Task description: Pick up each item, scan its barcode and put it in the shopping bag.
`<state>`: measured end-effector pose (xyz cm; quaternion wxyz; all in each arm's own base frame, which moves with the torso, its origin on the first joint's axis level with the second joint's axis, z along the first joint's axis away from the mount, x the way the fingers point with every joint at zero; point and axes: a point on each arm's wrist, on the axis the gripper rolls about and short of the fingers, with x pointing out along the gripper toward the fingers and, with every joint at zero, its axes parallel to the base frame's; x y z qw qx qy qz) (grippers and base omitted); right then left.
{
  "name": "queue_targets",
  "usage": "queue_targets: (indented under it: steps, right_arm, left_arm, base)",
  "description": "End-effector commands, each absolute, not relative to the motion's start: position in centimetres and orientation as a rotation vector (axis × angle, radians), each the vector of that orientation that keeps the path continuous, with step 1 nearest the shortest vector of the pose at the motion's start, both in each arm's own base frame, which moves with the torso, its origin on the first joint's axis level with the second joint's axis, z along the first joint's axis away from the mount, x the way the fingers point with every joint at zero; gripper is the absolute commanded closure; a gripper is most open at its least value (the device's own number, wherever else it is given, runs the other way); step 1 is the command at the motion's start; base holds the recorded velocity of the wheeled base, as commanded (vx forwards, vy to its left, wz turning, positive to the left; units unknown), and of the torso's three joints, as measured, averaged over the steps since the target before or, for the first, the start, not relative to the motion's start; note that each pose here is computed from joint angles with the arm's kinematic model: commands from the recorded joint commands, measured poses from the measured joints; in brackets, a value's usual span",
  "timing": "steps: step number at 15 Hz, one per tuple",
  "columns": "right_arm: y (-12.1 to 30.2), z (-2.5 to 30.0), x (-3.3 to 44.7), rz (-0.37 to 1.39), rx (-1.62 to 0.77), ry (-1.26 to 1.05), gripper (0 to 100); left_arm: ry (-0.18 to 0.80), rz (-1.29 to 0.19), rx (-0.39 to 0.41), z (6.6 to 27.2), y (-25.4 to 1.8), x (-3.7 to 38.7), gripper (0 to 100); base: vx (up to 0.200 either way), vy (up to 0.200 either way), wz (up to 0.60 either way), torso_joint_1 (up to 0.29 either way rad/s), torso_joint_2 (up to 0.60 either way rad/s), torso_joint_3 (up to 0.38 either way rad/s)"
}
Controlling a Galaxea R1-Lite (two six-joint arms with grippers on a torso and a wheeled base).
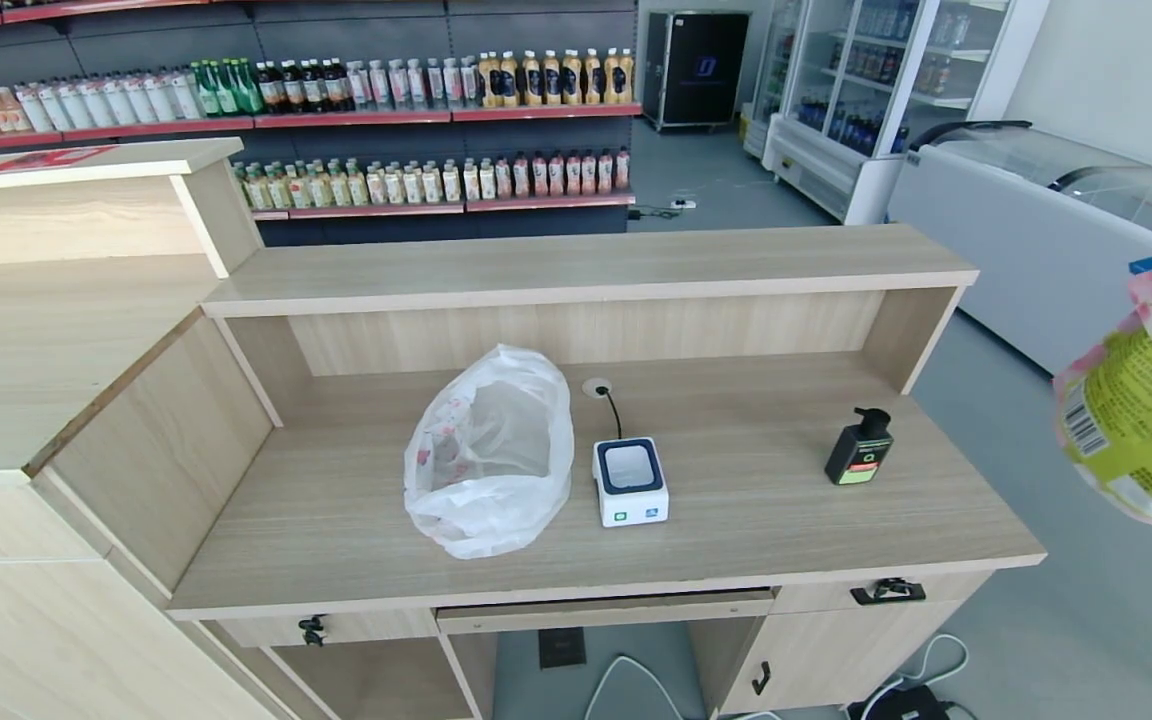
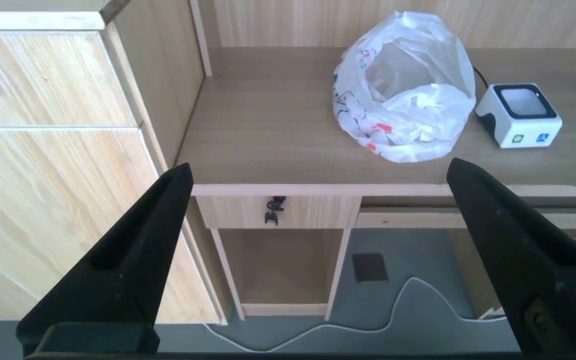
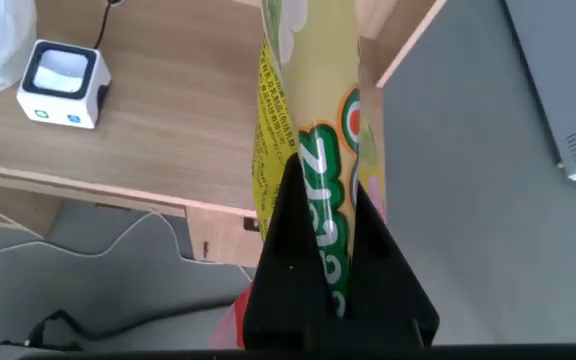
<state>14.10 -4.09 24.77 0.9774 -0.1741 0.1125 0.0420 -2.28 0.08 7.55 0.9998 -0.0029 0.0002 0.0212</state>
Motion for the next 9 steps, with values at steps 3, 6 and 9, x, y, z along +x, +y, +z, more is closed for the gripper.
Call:
queue_targets:
  steps: [3, 6, 9]
  right_arm:
    - [-4.9, 24.9, 17.1, -0.029, -0.386, 0.202, 100]
    - [-4.6, 24.3, 19.2, -0.014, -0.389, 0.239, 100]
    - [-4.2, 22.7, 21.2, 0.054, -0.445, 0.304, 100]
  left_arm:
    - [0.0, 0.043, -0.006, 7.5, 0.1, -2.3, 0]
    - [0.0, 0.043, -0.006, 7.5, 0.1, -2.3, 0]
    - [0.0, 0.043, -0.006, 7.5, 0.1, -2.3, 0]
  base:
    - [0.0, 0.0, 0.6, -0.001, 0.0, 0.004]
    - [0.0, 0.0, 0.6, -0.03, 0.08, 0.04]
    - [0.0, 0.0, 0.2, -0.141, 0.32, 0.173]
